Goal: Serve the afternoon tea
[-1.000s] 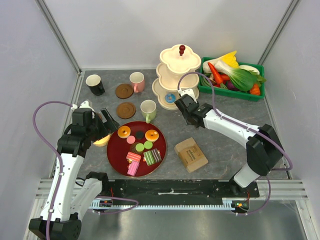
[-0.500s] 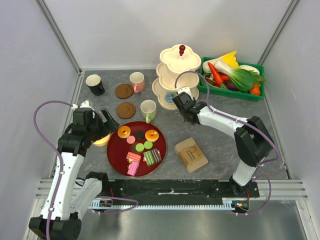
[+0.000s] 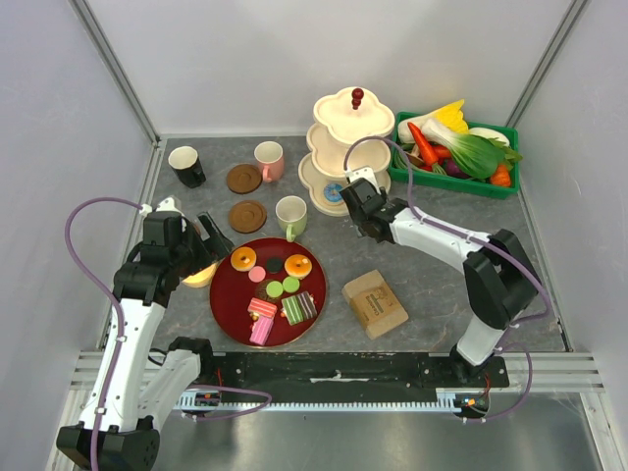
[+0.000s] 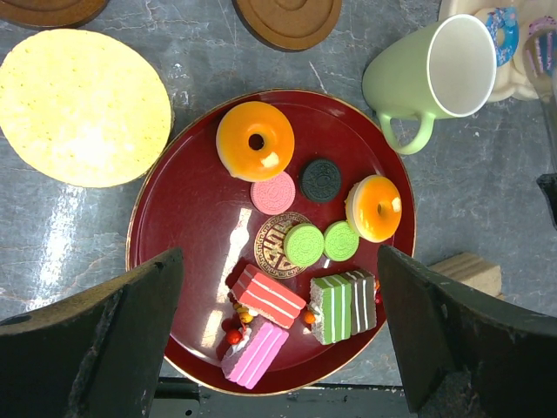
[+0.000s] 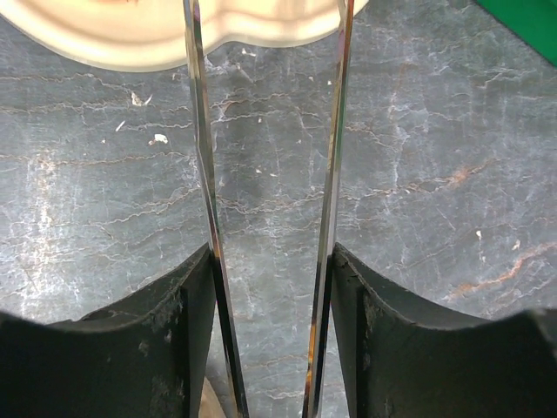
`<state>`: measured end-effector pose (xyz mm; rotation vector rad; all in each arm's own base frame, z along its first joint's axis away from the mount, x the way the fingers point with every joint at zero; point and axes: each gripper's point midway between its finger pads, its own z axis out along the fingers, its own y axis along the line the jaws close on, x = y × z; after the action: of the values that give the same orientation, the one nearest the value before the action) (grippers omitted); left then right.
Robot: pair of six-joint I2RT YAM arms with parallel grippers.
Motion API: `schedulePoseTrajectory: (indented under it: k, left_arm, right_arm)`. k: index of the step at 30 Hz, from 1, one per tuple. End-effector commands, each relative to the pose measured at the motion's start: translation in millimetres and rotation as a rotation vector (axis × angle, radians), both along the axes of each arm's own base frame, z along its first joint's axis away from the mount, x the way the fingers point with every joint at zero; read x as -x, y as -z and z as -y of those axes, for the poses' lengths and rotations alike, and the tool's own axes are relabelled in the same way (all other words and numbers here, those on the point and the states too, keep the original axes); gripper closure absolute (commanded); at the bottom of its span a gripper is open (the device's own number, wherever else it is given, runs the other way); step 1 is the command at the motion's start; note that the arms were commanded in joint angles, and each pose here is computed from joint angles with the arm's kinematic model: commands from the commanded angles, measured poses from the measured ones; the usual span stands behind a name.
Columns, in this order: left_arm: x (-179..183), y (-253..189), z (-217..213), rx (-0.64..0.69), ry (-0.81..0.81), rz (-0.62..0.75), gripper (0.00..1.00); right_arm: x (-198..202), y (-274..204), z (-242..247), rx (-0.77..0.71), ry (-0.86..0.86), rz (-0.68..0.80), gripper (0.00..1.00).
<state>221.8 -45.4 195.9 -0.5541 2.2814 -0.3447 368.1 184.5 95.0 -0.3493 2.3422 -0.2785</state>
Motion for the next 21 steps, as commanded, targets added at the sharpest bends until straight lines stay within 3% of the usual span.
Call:
schedulePoseTrajectory:
  k: [1,12,21]
  left_arm:
    - [-6,-9,-2,-0.015,0.01,0.043,0.02]
    - [-4,-11,-1,-0.009,0.015,0.052,0.02]
    - [-3,-6,-1,-0.008,0.011,0.041,0.02]
  right_arm:
    - [1,-41,5,-0.059,0.027,0.08,0.41]
    - [63,-37,21,-0.139,0.005,-0.04,0.42]
    - [125,-108,-29,-0.216,-0.236,0.041,0.41]
